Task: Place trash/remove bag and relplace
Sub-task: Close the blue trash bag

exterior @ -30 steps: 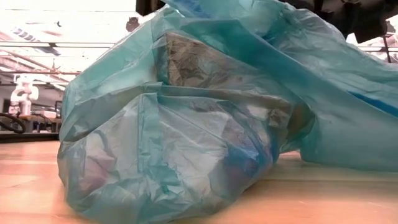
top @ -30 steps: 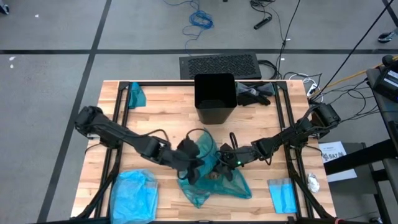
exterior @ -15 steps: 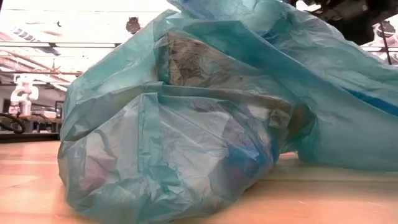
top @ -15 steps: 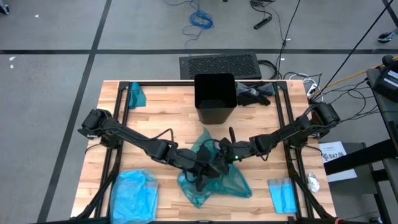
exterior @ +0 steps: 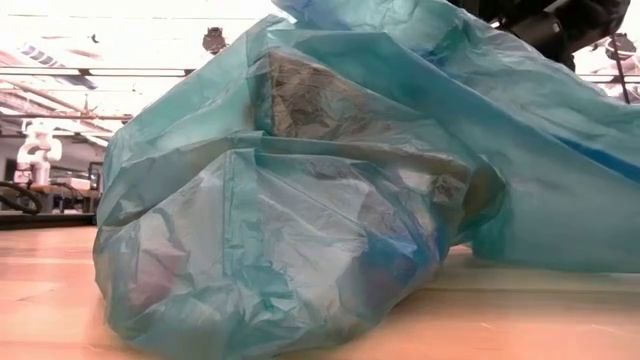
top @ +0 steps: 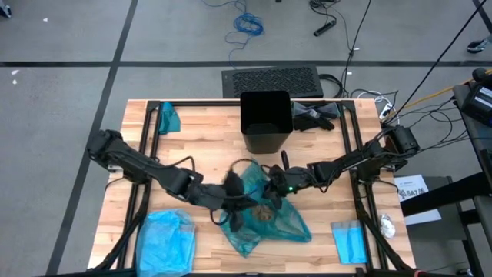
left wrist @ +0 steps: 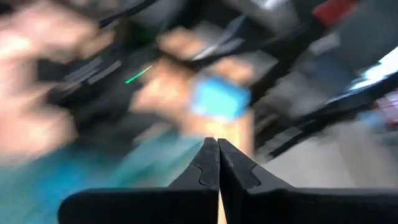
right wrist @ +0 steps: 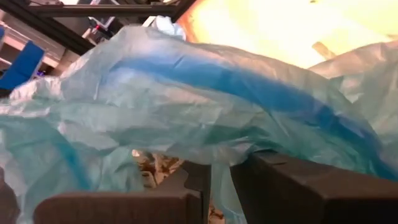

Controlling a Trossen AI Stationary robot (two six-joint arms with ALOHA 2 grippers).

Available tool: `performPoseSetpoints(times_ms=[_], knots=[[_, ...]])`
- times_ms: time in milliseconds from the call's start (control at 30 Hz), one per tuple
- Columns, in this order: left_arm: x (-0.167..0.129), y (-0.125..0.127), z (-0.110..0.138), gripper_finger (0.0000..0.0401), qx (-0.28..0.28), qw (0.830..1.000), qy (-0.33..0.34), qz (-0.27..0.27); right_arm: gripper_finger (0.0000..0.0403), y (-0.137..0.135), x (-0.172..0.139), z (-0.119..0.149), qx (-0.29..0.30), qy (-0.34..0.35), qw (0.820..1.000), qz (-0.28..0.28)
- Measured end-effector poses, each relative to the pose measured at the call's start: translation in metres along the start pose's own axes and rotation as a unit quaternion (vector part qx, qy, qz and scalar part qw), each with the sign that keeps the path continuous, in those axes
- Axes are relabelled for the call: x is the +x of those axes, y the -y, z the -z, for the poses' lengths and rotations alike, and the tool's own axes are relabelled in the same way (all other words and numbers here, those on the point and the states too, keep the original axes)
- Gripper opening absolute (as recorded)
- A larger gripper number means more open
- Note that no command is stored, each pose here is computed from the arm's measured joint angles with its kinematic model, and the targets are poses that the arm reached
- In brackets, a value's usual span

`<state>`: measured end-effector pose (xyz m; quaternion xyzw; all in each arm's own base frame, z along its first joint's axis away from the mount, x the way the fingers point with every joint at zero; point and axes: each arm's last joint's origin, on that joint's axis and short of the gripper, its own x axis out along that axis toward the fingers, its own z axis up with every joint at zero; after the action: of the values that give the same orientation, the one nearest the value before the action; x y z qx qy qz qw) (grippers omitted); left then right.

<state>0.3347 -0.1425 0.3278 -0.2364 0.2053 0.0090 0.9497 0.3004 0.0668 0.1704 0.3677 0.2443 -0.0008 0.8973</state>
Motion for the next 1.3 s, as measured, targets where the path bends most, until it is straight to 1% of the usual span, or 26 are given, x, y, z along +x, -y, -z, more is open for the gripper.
performPoseSetpoints(times_ms=[67, 100, 133, 200, 333, 400, 533, 600, 667, 733, 800, 833, 900, 967, 1067, 1167, 1300], knots=[[-0.007, -0.011, 0.014, 0.0, -0.01, 0.996, -0.055, -0.071, 0.0047, -0.002, 0.0, 0.002, 0.0, -0.002, 1.0, -0.005], [-0.007, -0.016, 0.021, 0.0, -0.017, 0.992, -0.079, -0.094, 0.0047, -0.004, 0.0, 0.003, 0.001, -0.003, 1.0, -0.009], [-0.007, -0.02, 0.028, 0.0, -0.023, 0.989, -0.097, -0.108, 0.0047, -0.005, 0.0, 0.004, 0.001, -0.004, 1.0, -0.011], [0.001, -0.028, 0.04, 0.0, -0.032, 0.984, -0.132, -0.116, 0.0047, -0.007, 0.0, 0.006, 0.002, -0.005, 1.0, -0.015], [0.022, -0.039, 0.054, 0.0, -0.06, 0.98, -0.159, -0.101, 0.0047, -0.009, 0.0, 0.008, 0.003, -0.007, 1.0, -0.017], [0.031, -0.041, 0.055, 0.0, -0.065, 0.981, -0.158, -0.09, 0.0047, -0.009, 0.0, 0.007, 0.005, -0.007, 1.0, -0.017], [0.037, -0.03, 0.035, 0.0, -0.061, 0.995, -0.076, -0.004, 0.0047, -0.009, 0.0, 0.007, 0.003, -0.007, 1.0, -0.017], [0.038, -0.025, 0.027, 0.0, -0.06, 0.997, -0.047, 0.033, 0.0047, -0.008, 0.0, 0.007, 0.003, -0.006, 1.0, -0.016], [0.04, -0.023, 0.025, 0.0, -0.062, 0.996, -0.04, 0.053, 0.0047, -0.007, 0.0, 0.006, 0.003, -0.004, 1.0, -0.014], [0.045, -0.023, 0.028, 0.0, -0.064, 0.995, -0.044, 0.06, 0.0047, -0.006, 0.0, 0.004, 0.002, 0.001, 1.0, -0.012], [0.052, -0.025, 0.035, 0.0, -0.065, 0.994, -0.062, 0.064, 0.0047, -0.004, 0.0, 0.001, 0.002, 0.006, 1.0, -0.01], [0.057, -0.025, 0.038, 0.0, -0.069, 0.993, -0.065, 0.074, 0.0047, -0.003, 0.0, 0.0, 0.002, 0.009, 1.0, -0.011], [0.065, -0.024, 0.042, 0.0, -0.075, 0.991, -0.064, 0.089, 0.0047, -0.002, 0.0, -0.003, 0.001, 0.013, 1.0, -0.012], [0.073, -0.024, 0.041, 0.0, -0.078, 0.99, -0.052, 0.101, 0.0047, -0.001, 0.0, -0.006, 0.0, 0.019, 1.0, -0.015], [0.081, -0.026, 0.032, 0.0, -0.069, 0.99, -0.027, 0.118, 0.0047, 0.002, 0.002, -0.008, -0.007, 0.007, 0.999, -0.032], [0.082, -0.03, 0.017, 0.0, -0.053, 0.99, -0.013, 0.132, 0.0047, 0.005, 0.005, -0.009, -0.004, -0.018, 0.998, -0.059], [0.079, -0.038, 0.005, 0.0, -0.048, 0.991, -0.003, 0.127, 0.0047, 0.002, -0.002, -0.01, 0.006, -0.017, 0.998, -0.066]])
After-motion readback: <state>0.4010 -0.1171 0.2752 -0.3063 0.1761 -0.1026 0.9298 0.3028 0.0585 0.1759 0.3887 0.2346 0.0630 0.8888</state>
